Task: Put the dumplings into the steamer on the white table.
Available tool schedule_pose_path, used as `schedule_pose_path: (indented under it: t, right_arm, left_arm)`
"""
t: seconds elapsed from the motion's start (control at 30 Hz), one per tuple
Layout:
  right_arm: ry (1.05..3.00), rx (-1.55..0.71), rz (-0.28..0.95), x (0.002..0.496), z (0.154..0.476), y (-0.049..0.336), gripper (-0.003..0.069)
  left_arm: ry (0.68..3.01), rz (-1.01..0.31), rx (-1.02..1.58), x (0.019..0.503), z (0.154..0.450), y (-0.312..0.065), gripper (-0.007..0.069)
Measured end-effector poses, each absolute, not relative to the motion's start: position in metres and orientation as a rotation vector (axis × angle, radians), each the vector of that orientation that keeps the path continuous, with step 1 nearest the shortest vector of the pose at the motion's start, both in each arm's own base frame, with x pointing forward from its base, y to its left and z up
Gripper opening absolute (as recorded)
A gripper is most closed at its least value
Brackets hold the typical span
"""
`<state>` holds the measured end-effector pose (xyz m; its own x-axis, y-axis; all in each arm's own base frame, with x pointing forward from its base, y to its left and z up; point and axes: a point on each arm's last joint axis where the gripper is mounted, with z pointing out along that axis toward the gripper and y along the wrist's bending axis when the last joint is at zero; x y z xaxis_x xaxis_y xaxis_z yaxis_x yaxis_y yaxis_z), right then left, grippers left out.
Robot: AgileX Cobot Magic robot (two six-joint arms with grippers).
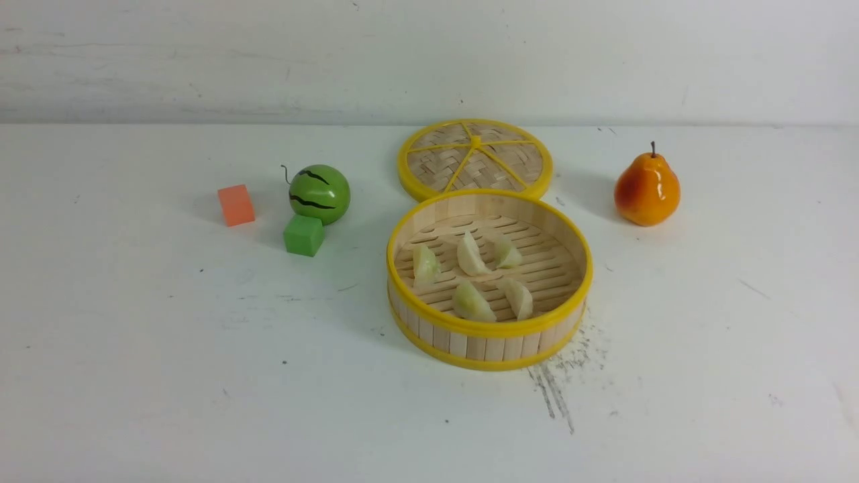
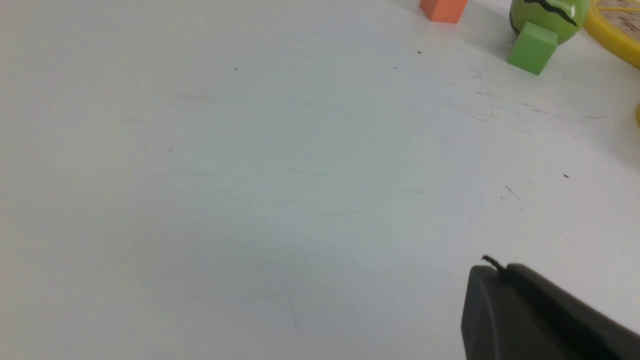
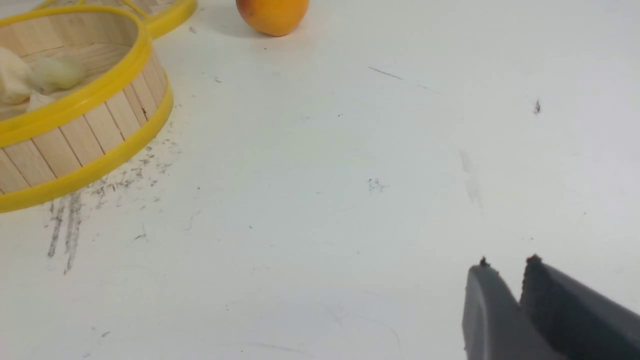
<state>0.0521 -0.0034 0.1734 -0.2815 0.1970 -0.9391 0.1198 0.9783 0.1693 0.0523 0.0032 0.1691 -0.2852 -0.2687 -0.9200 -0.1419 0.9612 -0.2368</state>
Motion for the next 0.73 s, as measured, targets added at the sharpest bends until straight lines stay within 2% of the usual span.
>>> schedule_pose_path:
  t: [0.73]
  right_arm:
    - [1.861,0.23,0.076,0.0521,0.1734,-0.0034,0.0129]
  left_arm:
    - [1.866,-0.127,-0.3,0.0523,0.1691,0.0032,0.0003]
